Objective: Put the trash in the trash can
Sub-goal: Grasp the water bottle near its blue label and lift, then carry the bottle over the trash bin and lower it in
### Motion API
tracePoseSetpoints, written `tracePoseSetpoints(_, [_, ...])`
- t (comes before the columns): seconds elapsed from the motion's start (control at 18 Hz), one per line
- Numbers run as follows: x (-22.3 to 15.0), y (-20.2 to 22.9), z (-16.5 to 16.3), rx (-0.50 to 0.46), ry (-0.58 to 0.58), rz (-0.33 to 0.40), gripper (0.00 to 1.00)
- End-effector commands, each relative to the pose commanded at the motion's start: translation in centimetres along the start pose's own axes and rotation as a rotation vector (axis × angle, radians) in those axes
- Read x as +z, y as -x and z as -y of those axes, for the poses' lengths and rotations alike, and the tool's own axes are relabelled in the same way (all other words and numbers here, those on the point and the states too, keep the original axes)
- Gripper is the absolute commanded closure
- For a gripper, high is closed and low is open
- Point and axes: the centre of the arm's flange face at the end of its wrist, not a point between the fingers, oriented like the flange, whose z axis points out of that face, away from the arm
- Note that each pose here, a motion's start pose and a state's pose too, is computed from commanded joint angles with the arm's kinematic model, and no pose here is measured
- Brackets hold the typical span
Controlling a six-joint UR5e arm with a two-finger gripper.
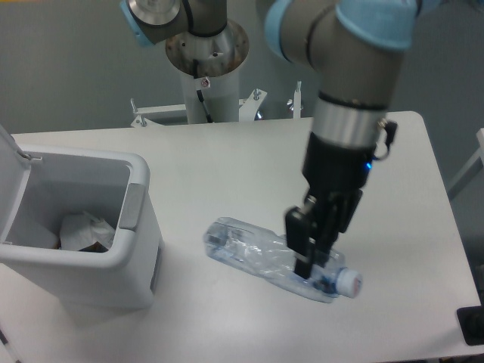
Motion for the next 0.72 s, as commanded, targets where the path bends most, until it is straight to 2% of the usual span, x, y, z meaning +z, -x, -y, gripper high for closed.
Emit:
tracePoseSetpoints(0.39, [-2.2, -7.1, -3.4, 0.129, -0.048, -0.126, 0.7])
tracePoseSetpoints(0.61, [-1.1, -10.1, -7.5, 0.212, 0.022, -0.189, 0.72])
tracePoseSetpoints(0.72, [-0.1, -10.3, -9.7, 0.246, 0.068, -0.202, 0.72])
